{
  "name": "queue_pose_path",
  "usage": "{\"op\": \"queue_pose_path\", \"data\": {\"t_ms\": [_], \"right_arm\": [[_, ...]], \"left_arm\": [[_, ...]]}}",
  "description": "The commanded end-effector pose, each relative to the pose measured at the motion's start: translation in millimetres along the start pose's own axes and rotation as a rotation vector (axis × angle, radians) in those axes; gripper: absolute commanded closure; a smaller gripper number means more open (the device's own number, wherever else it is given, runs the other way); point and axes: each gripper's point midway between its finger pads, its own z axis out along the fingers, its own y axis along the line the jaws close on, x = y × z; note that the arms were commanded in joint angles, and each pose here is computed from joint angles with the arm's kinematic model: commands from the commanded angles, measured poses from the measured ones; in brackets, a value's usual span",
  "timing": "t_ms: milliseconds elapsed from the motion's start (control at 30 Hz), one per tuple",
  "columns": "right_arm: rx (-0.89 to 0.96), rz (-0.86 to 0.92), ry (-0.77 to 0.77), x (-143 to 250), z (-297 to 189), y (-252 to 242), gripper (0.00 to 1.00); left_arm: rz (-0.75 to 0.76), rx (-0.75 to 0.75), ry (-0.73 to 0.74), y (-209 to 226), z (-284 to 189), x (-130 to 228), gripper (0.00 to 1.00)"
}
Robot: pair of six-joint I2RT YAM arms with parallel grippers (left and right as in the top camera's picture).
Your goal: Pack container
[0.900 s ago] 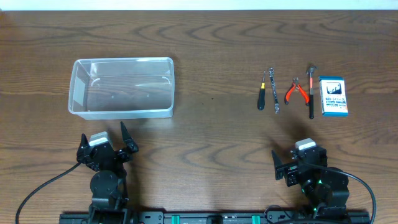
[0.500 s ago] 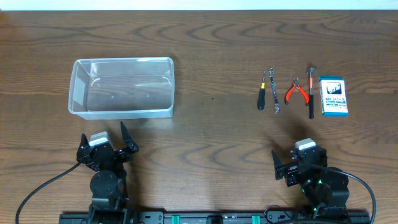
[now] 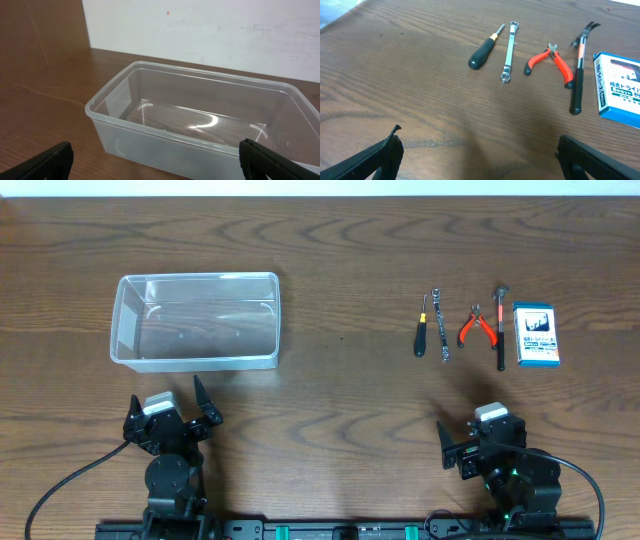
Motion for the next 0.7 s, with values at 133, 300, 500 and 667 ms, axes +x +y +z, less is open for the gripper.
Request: {"op": "queue_pose_path", "data": {"t_ms": [133,300,500,667], "right_arm": [[0.004,0.02,-0.002,1.5,0.9,-0.9,0.01],[0.004,0.02,-0.003,1.4,0.9,-1.0,0.01],[0.004,0.02,-0.003,1.4,0.8,-1.0,0.01],[-0.029,0.031,-0.019,-2.5,0.7,4.5,0.01]], "left_arm": [[0.02,-0.021,0.042,3.7,1.1,16.1,0.02],[0.02,-0.02,0.042,3.7,1.1,16.1,0.02],[0.02,-0.021,0.042,3.7,1.1,16.1,0.02],[0.02,-0.021,0.042,3.7,1.1,16.1,0.02]]}}
